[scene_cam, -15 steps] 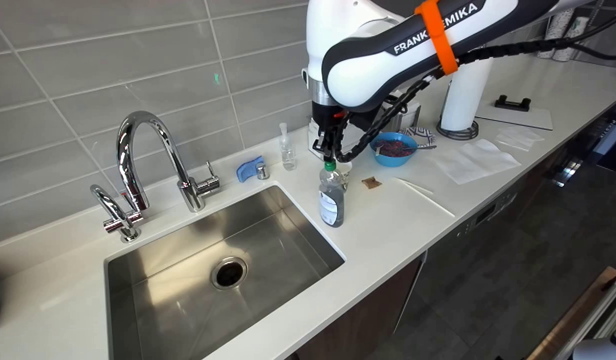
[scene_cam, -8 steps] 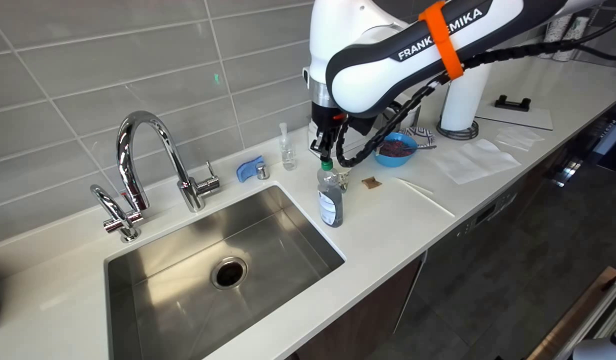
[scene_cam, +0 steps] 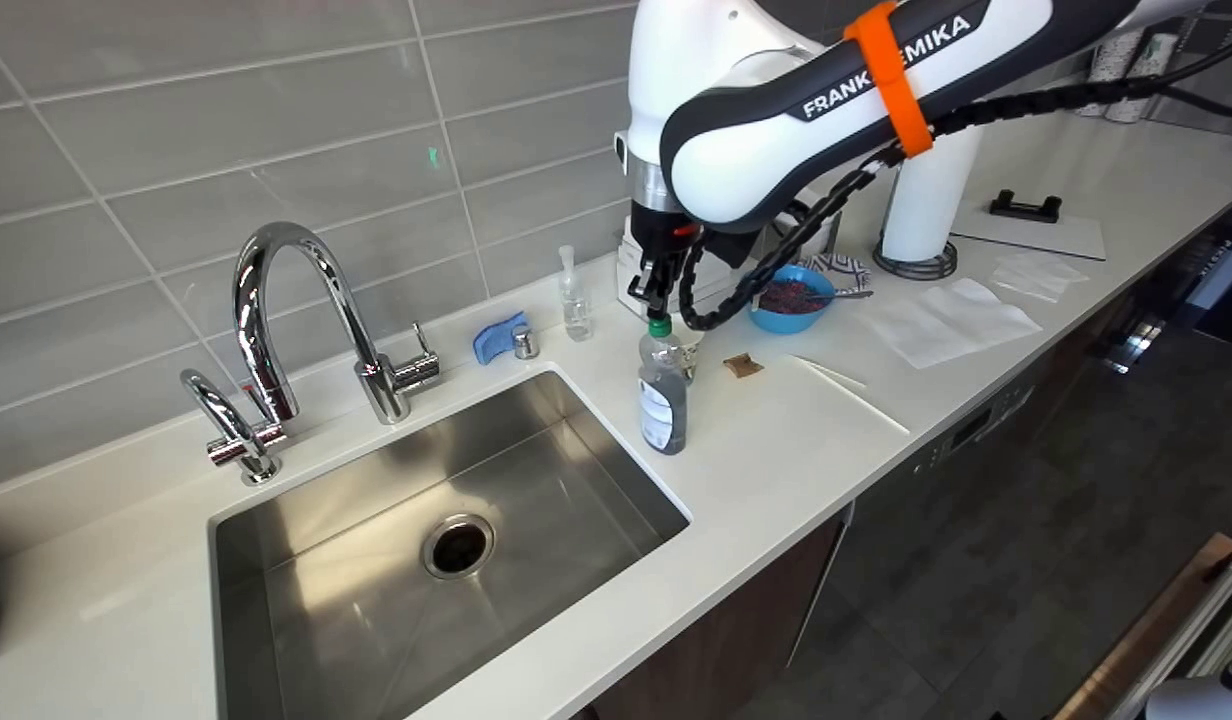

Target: Close the lid on the bottle

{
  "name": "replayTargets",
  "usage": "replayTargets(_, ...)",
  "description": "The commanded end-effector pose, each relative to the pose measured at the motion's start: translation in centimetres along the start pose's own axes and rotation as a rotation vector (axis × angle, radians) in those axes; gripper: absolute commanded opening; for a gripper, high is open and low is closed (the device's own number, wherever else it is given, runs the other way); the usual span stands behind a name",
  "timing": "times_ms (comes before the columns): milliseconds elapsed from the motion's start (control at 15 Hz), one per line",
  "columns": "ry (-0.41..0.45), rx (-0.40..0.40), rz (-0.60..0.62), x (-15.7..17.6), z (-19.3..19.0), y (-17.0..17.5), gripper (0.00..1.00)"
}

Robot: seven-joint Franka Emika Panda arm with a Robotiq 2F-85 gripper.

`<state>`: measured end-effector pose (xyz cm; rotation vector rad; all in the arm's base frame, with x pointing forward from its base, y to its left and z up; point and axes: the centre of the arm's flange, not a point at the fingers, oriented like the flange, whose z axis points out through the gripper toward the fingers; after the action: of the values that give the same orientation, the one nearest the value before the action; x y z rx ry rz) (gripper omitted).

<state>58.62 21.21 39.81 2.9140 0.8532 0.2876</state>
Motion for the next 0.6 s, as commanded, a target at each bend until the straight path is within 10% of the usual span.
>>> replayTargets(0,-0.041,0.007,-0.010,-0.9,-0.7,0.1,0.00)
replayTargets(267,-0.039,0.004,-0.035,-0.8,-3.3,0.2,0.00)
replayTargets(400,-0.036,0.008,-0.035,-0.7,-5.1,0.6,0.27)
replayTargets(533,-0.052,0.018,-0.033,-0.9,-7.1,0.7,0.30)
